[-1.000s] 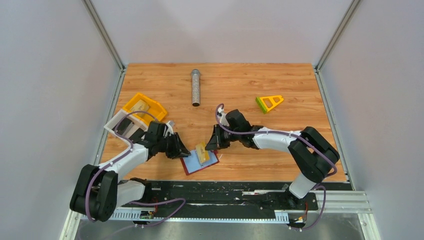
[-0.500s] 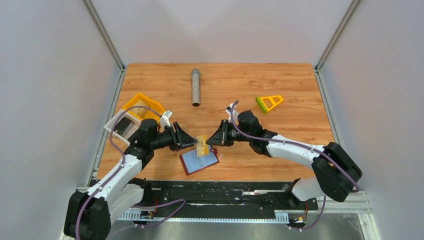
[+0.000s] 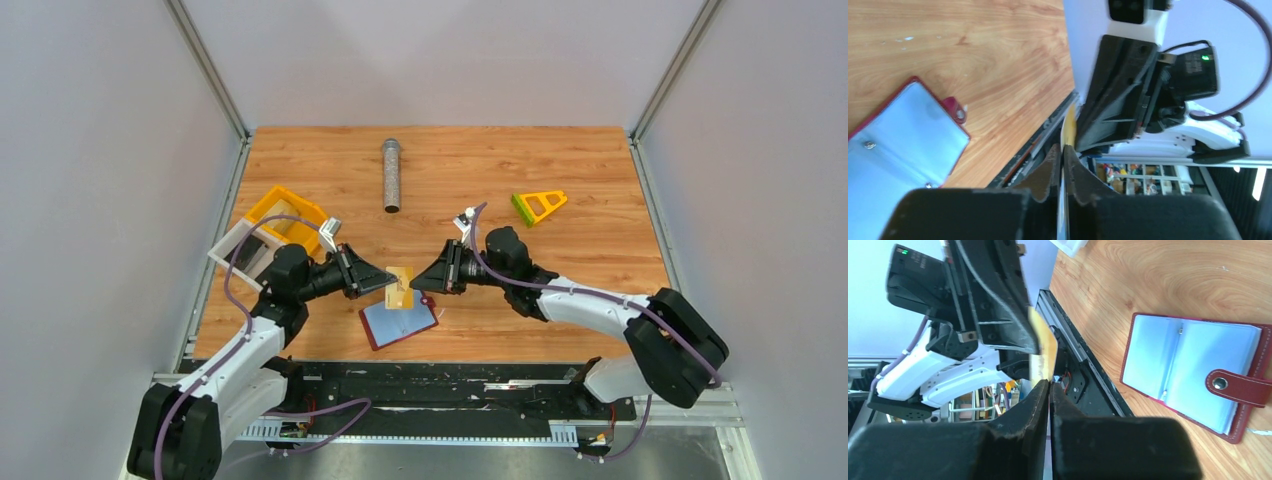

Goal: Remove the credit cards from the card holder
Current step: Remove the credit card from the card holder, then place the credit card in the storage box.

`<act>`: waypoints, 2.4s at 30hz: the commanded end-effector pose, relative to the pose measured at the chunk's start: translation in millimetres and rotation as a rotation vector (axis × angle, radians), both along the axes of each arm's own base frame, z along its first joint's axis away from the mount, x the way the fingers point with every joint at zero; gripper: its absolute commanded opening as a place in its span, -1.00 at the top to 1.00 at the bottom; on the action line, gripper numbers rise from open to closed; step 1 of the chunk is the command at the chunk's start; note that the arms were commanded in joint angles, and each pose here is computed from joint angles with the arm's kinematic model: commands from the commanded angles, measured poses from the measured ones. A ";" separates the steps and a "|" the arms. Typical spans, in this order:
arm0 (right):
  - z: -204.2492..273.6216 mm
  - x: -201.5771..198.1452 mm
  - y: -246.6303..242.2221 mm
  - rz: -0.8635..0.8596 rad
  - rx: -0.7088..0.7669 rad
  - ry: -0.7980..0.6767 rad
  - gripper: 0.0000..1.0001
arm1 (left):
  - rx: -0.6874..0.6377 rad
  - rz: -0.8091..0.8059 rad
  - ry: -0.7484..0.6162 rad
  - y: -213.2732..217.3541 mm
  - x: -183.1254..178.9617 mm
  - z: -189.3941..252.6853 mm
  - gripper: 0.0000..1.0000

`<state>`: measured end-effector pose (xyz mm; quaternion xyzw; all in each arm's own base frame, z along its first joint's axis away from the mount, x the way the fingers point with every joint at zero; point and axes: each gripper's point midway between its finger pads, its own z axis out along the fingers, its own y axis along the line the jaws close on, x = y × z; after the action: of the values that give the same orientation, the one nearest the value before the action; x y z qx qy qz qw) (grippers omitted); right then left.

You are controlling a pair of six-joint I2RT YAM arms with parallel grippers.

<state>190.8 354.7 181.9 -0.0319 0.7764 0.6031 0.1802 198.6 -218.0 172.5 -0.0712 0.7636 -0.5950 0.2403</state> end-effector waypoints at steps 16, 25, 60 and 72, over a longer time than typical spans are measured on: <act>18.8 -4.3 -30.4 0.328 -0.144 -0.335 0.11 | -0.005 -0.268 -0.090 -12.8 -21.1 26.1 1.00; 28.4 5.4 -15.0 0.460 -0.131 -0.339 0.07 | 0.016 -0.375 -0.108 -18.8 -26.3 31.9 1.00; 50.3 9.3 -4.5 0.363 -0.019 -0.252 1.00 | 0.106 -0.391 -0.173 -21.9 -11.8 46.3 -0.09; 88.0 25.0 -14.3 0.147 0.099 -0.265 1.00 | 0.135 -0.223 -0.229 -13.2 6.8 68.2 -0.29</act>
<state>204.8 342.8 236.0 -0.1818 0.7423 0.6195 0.1795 197.3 -235.3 217.2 0.1003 0.7839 -0.5750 0.2116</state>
